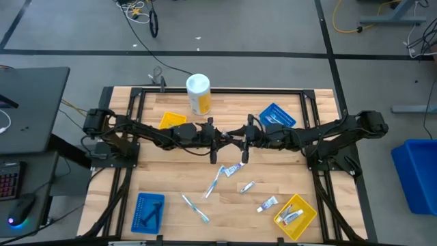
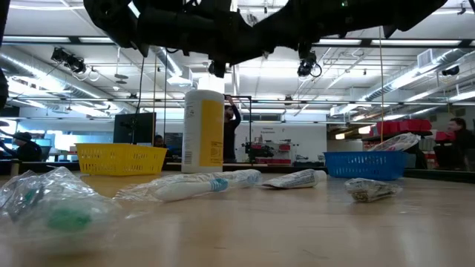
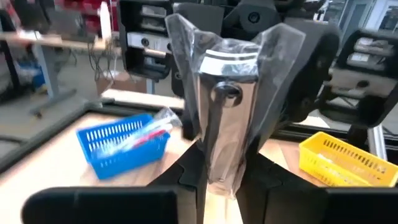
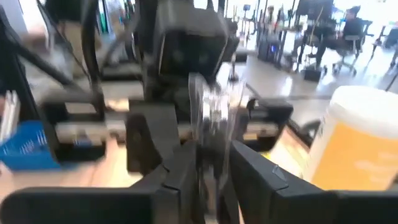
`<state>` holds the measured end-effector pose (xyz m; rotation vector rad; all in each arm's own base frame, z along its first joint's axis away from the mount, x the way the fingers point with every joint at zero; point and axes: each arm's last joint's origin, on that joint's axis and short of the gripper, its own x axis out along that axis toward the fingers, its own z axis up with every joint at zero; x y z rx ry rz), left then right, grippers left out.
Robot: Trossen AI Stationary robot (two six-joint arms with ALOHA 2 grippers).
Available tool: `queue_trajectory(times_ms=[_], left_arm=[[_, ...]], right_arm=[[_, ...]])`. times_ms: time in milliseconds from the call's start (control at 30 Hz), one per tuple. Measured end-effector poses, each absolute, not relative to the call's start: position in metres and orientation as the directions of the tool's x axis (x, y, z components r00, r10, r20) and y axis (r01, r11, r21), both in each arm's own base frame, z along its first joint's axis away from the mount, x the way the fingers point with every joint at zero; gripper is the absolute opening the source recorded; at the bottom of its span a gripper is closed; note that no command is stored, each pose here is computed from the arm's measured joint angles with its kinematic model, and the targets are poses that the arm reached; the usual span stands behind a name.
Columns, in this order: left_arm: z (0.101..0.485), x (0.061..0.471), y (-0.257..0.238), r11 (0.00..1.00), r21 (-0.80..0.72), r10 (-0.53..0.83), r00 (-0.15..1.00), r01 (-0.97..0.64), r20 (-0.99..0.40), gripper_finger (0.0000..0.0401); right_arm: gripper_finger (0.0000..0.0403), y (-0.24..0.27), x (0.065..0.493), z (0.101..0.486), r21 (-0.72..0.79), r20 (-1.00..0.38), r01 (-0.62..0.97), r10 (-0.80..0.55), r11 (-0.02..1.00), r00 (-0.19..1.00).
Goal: Pick & Place Travel size toiletries
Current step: Put the silver nail cutter into the top yellow bin
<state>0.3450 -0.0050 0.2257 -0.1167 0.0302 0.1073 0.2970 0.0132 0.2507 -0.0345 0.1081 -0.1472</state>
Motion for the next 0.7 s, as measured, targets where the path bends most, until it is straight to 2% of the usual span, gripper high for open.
queue_trajectory(times_ms=[133,233,367,533,700], left_arm=[[0.217,0.344,-0.004,0.971,-0.164,0.152,0.980,-0.172,-0.127,0.0055],[0.208,0.342,-0.002,0.950,-0.187,0.206,0.953,-0.248,-0.221,0.0054],[0.197,0.335,0.000,0.924,-0.171,0.267,0.897,-0.342,-0.353,0.0054],[0.202,0.313,0.004,0.878,-0.062,0.386,0.779,-0.475,-0.494,0.0066],[0.213,0.283,0.011,0.763,-0.023,0.513,0.628,-0.646,-0.585,0.0055]], right_arm=[[0.0146,0.012,0.295,0.242,-0.077,-0.190,0.183,-0.195,0.980,0.962],[0.0176,0.009,0.293,0.235,-0.113,-0.262,0.258,-0.279,0.960,0.924],[0.0211,0.008,0.288,0.223,-0.087,-0.372,0.319,-0.328,0.944,0.868],[0.0237,0.008,0.279,0.207,-0.051,-0.529,0.356,-0.328,0.933,0.783],[0.0245,0.008,0.272,0.198,-0.042,-0.617,0.391,-0.332,0.919,0.714]])
